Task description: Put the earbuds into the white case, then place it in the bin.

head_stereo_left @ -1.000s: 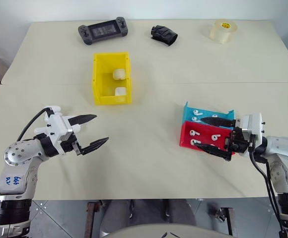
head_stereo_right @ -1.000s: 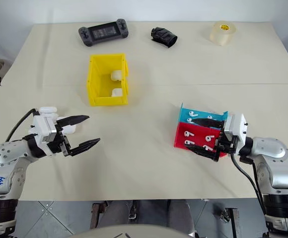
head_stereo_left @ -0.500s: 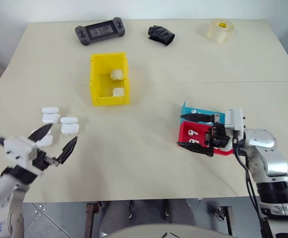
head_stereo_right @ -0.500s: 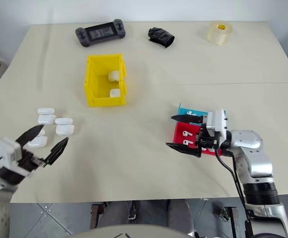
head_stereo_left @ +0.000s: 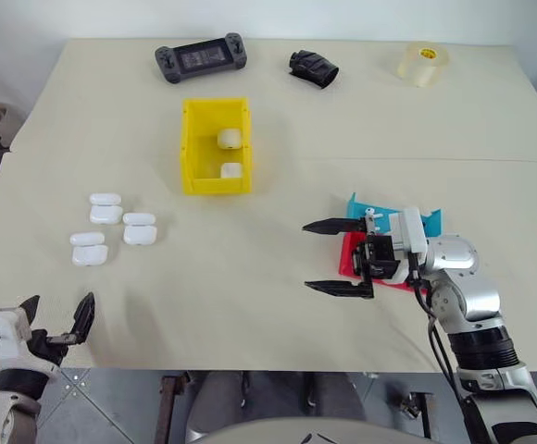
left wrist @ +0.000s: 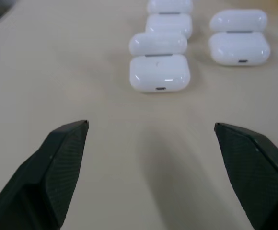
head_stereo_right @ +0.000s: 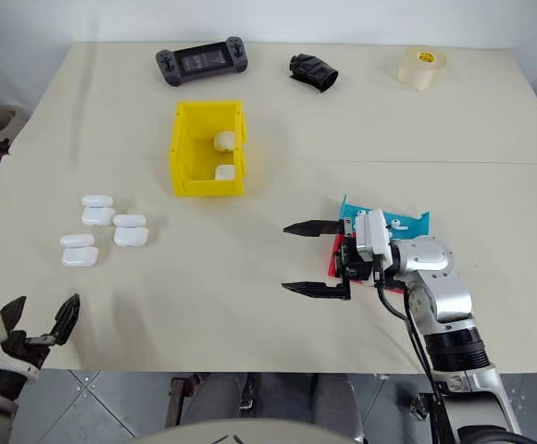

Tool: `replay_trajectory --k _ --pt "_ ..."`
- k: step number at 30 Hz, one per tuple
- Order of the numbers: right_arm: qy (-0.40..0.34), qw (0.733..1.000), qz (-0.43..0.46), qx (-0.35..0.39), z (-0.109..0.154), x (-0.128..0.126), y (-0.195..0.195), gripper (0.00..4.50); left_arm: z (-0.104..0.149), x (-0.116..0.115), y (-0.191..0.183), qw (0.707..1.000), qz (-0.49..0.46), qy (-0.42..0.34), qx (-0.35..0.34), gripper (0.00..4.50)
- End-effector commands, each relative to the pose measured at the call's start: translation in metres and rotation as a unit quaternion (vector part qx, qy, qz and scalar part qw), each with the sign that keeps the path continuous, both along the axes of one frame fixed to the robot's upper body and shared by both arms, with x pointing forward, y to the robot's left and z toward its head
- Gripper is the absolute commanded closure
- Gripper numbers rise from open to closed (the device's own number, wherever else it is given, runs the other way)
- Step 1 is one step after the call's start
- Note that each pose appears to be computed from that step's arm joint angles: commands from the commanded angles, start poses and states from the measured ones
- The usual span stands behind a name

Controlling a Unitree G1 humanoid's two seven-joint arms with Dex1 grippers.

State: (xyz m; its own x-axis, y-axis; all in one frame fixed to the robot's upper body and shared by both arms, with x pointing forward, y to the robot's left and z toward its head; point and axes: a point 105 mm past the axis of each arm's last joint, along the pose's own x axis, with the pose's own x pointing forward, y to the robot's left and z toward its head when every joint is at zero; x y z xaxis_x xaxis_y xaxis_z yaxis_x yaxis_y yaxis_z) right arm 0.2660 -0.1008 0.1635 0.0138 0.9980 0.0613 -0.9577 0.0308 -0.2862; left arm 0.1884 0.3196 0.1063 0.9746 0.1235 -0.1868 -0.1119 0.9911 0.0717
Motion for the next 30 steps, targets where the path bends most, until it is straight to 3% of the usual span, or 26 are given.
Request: replay_trajectory --k 1,6,11,19,23,30 --pt "-0.031 1.000 -0.004 -0.003 0.015 0.000 -0.008 0.00 0.028 0.019 0.007 1.000 0.011 0.018 -0.004 0.03" --pt "-0.031 1.000 -0.003 -0.006 0.018 -0.003 -0.008 0.00 0.047 0.049 0.015 0.991 0.063 0.115 -0.022 0.03" --pt "-0.028 1.000 -0.003 -0.003 0.019 -0.009 -0.004 0.00 0.041 0.050 0.009 0.976 0.073 0.203 -0.022 0.03" --pt "-0.017 1.000 -0.007 0.001 0.019 -0.013 -0.002 0.00 0.040 0.047 -0.004 0.975 0.036 0.219 -0.006 0.03" --pt "-0.018 1.000 -0.005 0.003 0.019 -0.013 0.001 0.00 0.028 0.047 -0.001 0.971 0.059 0.229 -0.029 0.03" --pt "-0.020 1.000 0.002 0.007 0.022 -0.014 0.004 0.00 0.024 0.064 -0.007 0.970 0.057 0.229 -0.054 0.03"
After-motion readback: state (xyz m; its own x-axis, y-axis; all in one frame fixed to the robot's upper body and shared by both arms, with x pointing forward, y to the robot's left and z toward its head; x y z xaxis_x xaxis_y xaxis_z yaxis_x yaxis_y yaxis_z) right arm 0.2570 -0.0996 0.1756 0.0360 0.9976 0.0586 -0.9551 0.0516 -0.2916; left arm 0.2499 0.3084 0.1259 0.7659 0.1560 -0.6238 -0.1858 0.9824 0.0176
